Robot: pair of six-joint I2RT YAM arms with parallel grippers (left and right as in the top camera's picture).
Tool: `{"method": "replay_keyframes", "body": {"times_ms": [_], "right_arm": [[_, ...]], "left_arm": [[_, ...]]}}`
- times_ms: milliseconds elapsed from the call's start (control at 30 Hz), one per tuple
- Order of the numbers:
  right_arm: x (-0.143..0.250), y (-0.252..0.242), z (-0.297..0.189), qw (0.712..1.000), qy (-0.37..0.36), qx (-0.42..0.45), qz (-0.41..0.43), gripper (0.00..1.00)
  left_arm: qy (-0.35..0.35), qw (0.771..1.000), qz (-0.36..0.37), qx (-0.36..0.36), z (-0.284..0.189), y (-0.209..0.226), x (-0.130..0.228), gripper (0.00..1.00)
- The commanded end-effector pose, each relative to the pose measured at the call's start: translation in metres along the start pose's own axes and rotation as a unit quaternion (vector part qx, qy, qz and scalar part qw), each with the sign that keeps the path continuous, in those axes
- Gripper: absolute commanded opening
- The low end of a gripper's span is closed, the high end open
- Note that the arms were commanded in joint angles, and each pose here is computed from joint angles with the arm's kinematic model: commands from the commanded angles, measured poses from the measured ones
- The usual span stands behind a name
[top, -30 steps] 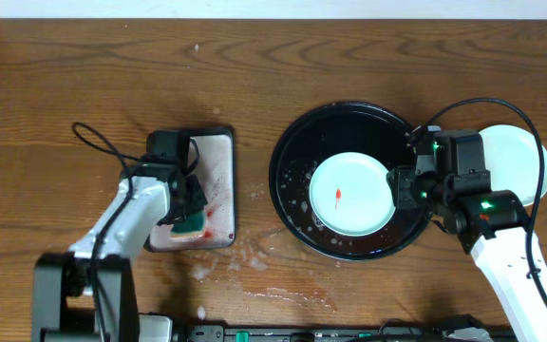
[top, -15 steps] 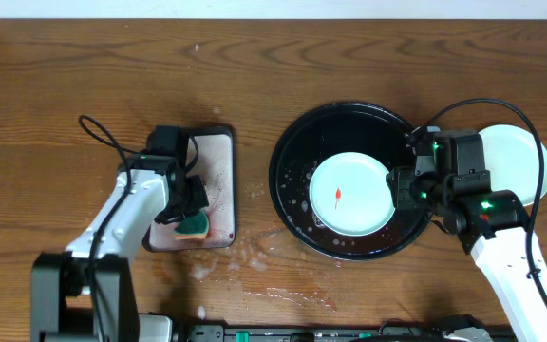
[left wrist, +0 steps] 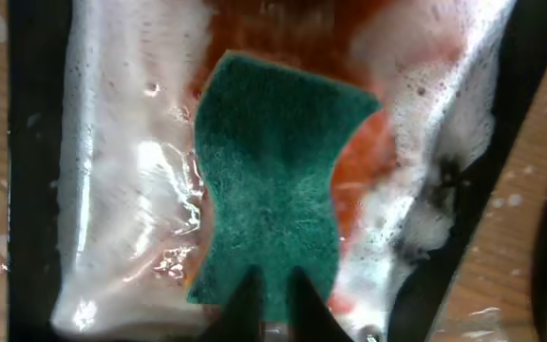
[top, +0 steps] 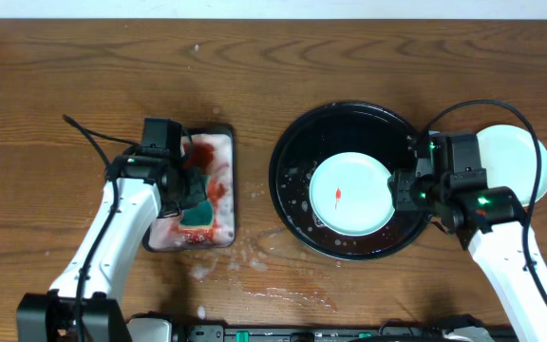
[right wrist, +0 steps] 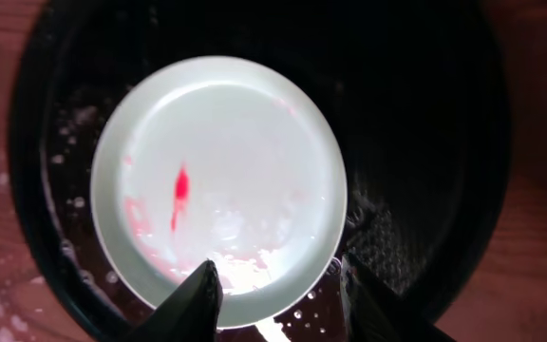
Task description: Clean dirty plates on tray and stack at the side
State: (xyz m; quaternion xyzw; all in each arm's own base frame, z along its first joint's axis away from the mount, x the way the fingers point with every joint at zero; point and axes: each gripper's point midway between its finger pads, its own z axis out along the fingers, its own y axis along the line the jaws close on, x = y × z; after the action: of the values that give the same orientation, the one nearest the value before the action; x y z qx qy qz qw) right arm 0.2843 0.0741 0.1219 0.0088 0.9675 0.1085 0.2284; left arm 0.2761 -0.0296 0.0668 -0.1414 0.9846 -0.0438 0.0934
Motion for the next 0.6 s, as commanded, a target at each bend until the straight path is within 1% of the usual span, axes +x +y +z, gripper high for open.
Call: {"method": "replay_keyframes", "body": {"times_ms": [0,33,67,167,233,300,333,400,433,467,500,567], "right_arm": [[0.001,-0.011,0.01,0.999,0.018,0.019,0.026,0.4],[0.002,-0.012,0.013,0.999,0.024,0.018,0.028,0.41],[0.004,-0.012,0.016,0.999,0.03,0.017,0.03,0.43],[0.009,-0.012,0.024,0.998,0.049,0.014,0.032,0.47],[0.011,-0.012,0.028,0.998,0.057,0.014,0.033,0.48],[0.013,-0.013,0.031,0.997,0.063,0.016,0.034,0.49],[0.013,-0.014,0.032,0.997,0.064,0.017,0.035,0.49],[0.012,-0.014,0.033,0.997,0.064,0.017,0.036,0.49],[0.012,-0.015,0.034,0.997,0.063,0.018,0.037,0.5],[0.01,-0.016,0.035,0.997,0.06,0.017,0.038,0.54],[0.008,-0.017,0.036,0.997,0.058,0.018,0.04,0.56],[0.006,-0.02,0.037,0.998,0.056,0.016,0.039,0.58]], "left_arm": [[0.003,1.0,0.017,-0.014,0.007,0.005,0.0,0.36],[0.004,1.0,0.018,-0.015,0.009,0.005,0.0,0.38],[0.007,1.0,0.018,-0.015,0.011,0.005,0.001,0.43],[0.022,0.999,0.018,-0.021,0.026,0.008,0.005,0.5],[0.036,0.999,0.017,-0.023,0.036,0.009,0.009,0.51],[0.056,0.998,0.015,-0.01,0.049,0.004,0.013,0.51],[0.06,0.998,0.015,-0.009,0.052,0.003,0.013,0.5],[0.064,0.998,0.015,-0.011,0.059,0.003,0.013,0.33],[0.065,0.998,0.015,-0.011,0.06,0.003,0.013,0.27],[0.064,0.998,0.015,-0.012,0.061,0.004,0.012,0.19],[0.064,0.998,0.015,-0.012,0.061,0.004,0.012,0.08],[0.063,0.998,0.015,-0.012,0.059,0.003,0.011,0.08]]}}
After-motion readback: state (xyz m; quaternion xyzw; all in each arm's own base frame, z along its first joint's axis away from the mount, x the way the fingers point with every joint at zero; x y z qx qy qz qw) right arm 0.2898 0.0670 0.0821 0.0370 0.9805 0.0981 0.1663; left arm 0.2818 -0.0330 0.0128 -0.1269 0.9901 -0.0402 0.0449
